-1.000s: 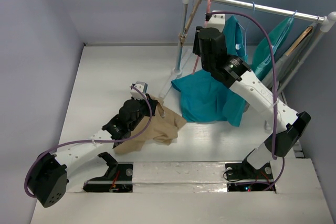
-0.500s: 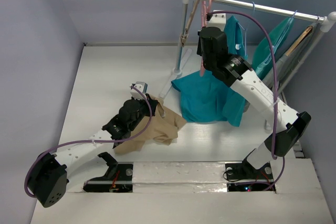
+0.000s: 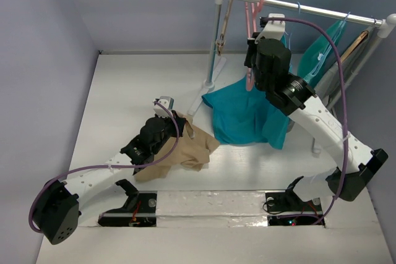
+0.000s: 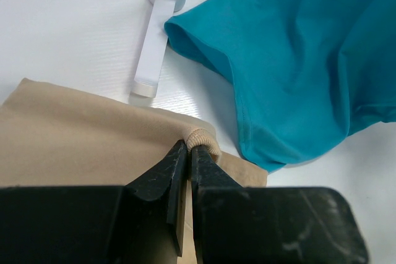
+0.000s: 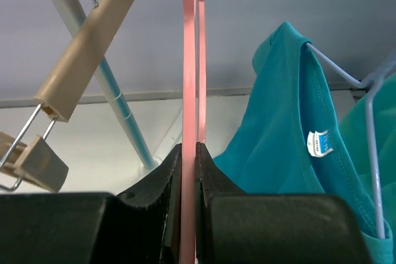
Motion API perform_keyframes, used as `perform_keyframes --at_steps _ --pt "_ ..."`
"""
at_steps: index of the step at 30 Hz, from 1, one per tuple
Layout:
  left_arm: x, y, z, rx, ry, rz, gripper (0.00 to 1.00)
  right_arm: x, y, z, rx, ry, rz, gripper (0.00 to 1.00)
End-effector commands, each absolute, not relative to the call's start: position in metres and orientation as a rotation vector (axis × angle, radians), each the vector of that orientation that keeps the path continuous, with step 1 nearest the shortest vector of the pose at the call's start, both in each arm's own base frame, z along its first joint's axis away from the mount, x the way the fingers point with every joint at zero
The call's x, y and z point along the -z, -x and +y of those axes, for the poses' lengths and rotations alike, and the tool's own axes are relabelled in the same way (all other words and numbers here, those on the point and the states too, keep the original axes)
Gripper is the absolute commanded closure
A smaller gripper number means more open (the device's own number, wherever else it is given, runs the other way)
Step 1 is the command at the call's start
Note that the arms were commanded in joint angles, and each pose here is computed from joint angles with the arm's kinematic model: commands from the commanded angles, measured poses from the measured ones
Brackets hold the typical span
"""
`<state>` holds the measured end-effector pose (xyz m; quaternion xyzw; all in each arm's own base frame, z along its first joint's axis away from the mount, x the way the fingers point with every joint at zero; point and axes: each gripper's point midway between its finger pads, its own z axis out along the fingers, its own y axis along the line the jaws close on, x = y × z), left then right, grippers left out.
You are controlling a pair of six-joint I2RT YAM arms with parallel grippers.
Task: Place the t-shirt on the hanger
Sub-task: Pick up the hanger from the clothesline, then place the T-shirt on the hanger.
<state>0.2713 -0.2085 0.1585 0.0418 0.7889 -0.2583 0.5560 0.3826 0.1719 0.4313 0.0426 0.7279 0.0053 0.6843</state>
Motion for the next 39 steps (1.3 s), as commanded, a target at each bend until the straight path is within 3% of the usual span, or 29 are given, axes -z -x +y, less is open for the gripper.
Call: perform_keyframes --at_steps 1,17,24,30,39 --pt "-0.172 -0.273 -0.213 0.649 -0.088 1.807 1.0 -0.448 -0.372 0.172 -0.073 -0.104 1.561 1.0" --pt "-0.171 -0.276 -0.211 0.638 -0.071 1.807 1.0 -0.35 -0.296 0.179 -0.267 -0.007 1.769 1.0" --pt "-0.178 -0.287 -0.209 0.605 -0.032 1.813 1.0 -0.292 -0.232 0.215 -0.615 0.181 1.918 1.0" --pt "-0.173 -0.305 -0.209 0.571 0.023 1.847 1.0 -0.277 -0.18 0.213 -0.825 0.267 1.941 1.0" --pt "-0.175 -0.338 -0.197 0.501 0.091 1.85 1.0 -0.279 -0.148 0.204 -0.908 0.384 1.933 1.0"
